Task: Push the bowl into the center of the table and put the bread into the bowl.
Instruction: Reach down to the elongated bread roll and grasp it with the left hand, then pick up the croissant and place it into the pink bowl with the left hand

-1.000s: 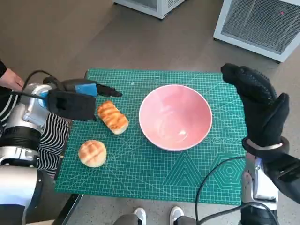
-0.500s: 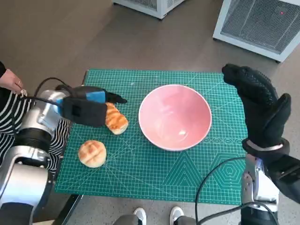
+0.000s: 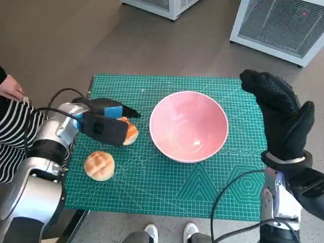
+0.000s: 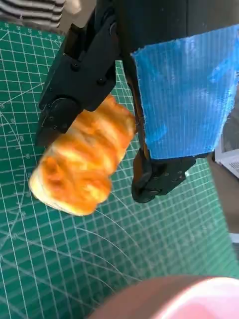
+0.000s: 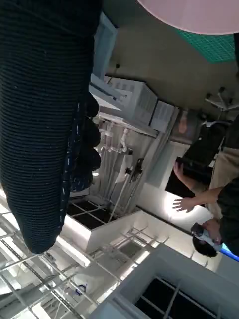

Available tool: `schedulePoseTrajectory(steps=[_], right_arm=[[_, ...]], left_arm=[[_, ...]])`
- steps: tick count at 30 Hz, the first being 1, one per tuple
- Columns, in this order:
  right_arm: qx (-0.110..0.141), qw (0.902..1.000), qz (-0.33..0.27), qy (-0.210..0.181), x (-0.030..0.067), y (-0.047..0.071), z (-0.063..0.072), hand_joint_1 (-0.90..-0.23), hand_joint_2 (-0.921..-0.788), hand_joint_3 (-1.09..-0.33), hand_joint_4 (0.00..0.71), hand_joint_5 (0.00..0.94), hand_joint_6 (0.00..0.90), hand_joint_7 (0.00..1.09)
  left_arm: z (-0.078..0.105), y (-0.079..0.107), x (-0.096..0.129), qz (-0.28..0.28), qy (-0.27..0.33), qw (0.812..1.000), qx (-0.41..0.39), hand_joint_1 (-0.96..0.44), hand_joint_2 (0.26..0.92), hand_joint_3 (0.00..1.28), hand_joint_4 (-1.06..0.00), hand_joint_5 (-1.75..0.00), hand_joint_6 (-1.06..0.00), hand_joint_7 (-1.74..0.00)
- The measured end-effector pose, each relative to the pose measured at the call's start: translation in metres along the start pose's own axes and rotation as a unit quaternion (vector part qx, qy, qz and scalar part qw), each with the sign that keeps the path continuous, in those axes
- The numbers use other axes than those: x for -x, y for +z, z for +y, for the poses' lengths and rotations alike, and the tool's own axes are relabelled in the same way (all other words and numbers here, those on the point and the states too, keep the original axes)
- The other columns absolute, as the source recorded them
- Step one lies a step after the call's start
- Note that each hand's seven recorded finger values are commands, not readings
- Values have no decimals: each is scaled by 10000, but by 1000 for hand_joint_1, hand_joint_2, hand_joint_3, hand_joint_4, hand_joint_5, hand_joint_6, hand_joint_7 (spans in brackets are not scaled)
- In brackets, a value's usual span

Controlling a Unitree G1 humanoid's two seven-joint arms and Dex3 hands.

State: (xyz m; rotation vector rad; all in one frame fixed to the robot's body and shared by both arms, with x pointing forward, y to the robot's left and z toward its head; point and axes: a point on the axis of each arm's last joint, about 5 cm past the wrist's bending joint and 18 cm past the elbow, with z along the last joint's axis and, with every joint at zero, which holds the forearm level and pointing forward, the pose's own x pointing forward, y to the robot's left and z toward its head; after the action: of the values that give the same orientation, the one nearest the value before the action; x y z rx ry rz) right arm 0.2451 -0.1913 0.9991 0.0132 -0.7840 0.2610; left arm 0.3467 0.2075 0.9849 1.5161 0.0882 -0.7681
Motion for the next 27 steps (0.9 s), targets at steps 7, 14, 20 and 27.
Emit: schedulePoseTrajectory(steps=[7, 14, 20, 27], right_arm=[[-50, 10000, 7, -37, 3, 14, 2, -702, -921, -710, 179, 11, 78, 450], [-60, 10000, 35, -47, 15, 20, 1, -708, -921, -708, 180, 9, 78, 454], [-62, 10000, 48, -48, 18, 23, 1, -711, -921, -705, 182, 9, 77, 456], [-60, 10000, 42, -62, 19, 28, 3, -708, -921, -703, 181, 7, 76, 459]], left_arm=[[-55, 23, -39, 132, -21, 9993, -342, -37, 873, 20, -614, -40, -680, -44], [-84, 14, -44, 215, 69, 9986, -488, -5, 917, 106, -652, -1093, -585, -1038], [-93, -12, -32, 274, 78, 9986, -441, 0, 920, 87, -669, -1204, -608, -1127], [-56, -57, 16, 239, 91, 9993, -257, 1, 921, 83, -655, -1210, -629, -1151]])
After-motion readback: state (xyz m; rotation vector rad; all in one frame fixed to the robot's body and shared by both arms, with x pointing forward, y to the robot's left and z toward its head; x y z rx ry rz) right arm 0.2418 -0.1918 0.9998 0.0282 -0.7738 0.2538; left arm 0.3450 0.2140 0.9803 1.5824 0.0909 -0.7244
